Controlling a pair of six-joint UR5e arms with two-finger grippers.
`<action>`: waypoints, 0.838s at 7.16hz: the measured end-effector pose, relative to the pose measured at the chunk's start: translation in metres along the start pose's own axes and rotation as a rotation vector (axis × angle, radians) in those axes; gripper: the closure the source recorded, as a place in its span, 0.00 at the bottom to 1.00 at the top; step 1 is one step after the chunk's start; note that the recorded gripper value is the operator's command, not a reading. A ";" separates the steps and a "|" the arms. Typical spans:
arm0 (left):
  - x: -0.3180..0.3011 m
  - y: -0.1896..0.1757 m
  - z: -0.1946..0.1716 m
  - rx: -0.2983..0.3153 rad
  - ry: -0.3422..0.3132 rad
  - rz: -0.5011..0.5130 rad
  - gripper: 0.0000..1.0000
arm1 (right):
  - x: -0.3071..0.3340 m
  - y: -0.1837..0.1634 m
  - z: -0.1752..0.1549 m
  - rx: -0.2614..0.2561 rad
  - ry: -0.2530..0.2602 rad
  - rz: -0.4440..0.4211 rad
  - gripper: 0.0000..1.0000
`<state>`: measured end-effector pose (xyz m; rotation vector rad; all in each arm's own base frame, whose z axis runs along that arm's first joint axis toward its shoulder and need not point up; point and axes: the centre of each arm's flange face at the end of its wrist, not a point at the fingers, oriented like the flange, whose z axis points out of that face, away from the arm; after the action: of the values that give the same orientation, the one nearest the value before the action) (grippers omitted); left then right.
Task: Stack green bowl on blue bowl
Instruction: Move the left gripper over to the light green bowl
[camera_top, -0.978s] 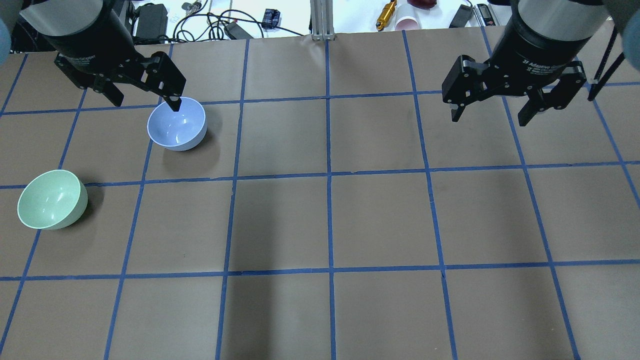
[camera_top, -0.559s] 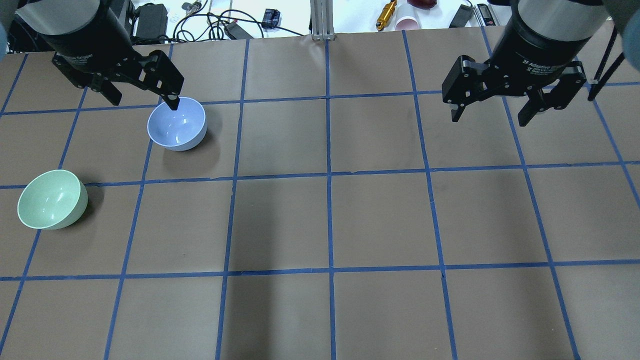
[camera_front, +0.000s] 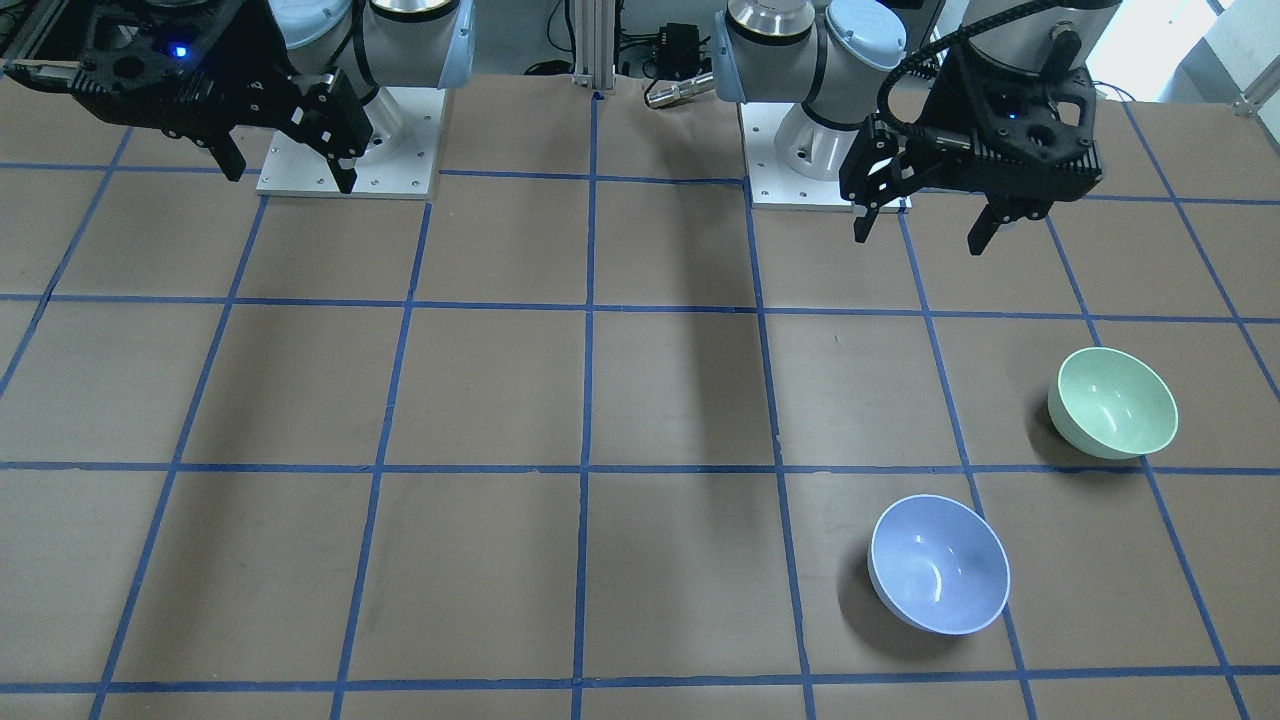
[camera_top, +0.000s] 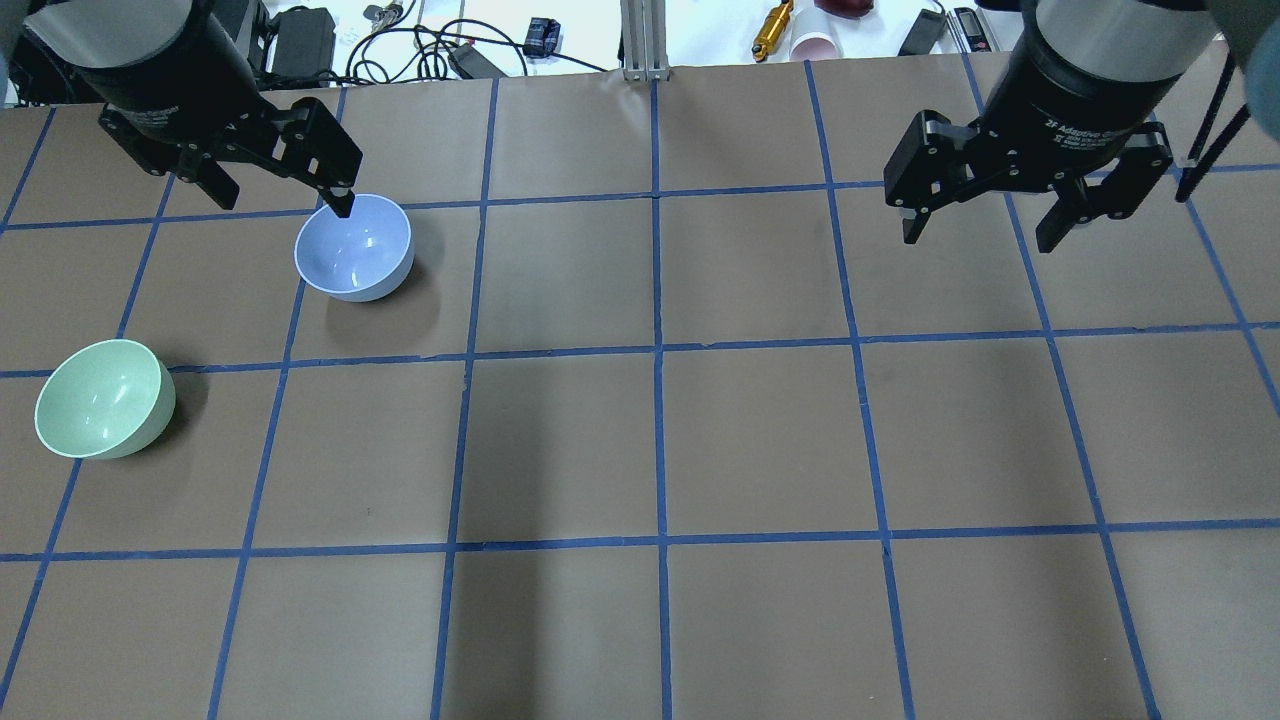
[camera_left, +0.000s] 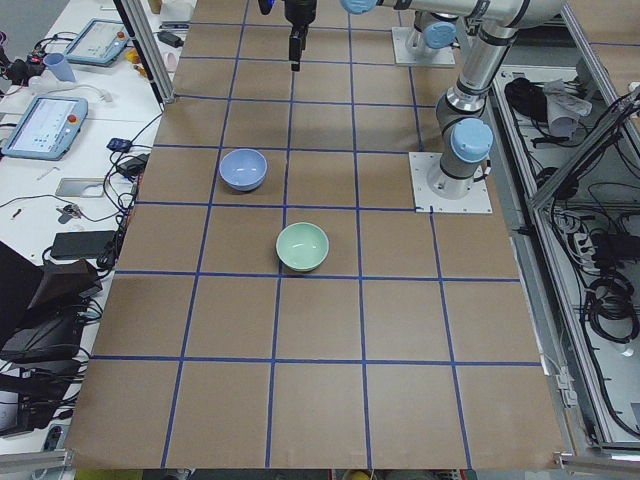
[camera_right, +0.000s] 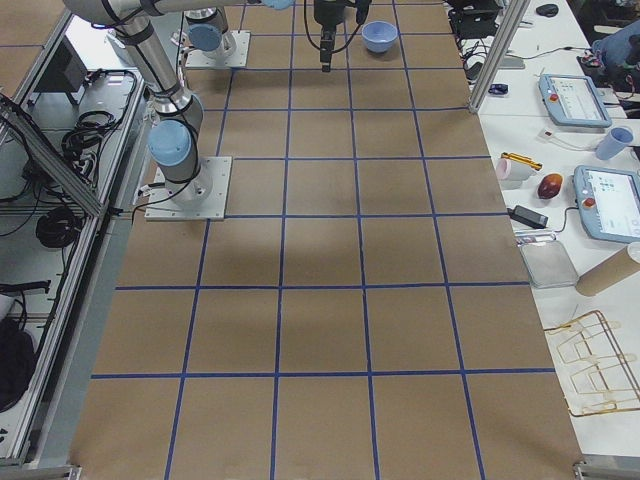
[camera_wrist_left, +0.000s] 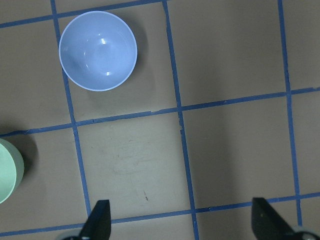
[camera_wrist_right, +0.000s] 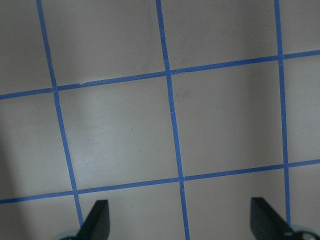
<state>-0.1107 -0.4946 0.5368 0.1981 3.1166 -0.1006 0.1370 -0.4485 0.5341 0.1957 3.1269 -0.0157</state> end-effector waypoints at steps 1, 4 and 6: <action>-0.003 0.000 0.000 -0.001 -0.001 -0.004 0.00 | 0.000 0.000 0.000 0.000 0.000 0.000 0.00; -0.094 -0.005 0.021 -0.046 -0.007 -0.162 0.00 | 0.000 0.000 0.000 0.000 0.000 0.000 0.00; -0.185 -0.005 0.051 -0.092 0.007 -0.204 0.00 | 0.000 0.000 0.000 0.000 0.000 0.000 0.00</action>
<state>0.0726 -0.5258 0.4898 -0.1222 3.1292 0.0417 0.1370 -0.4485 0.5342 0.1957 3.1268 -0.0165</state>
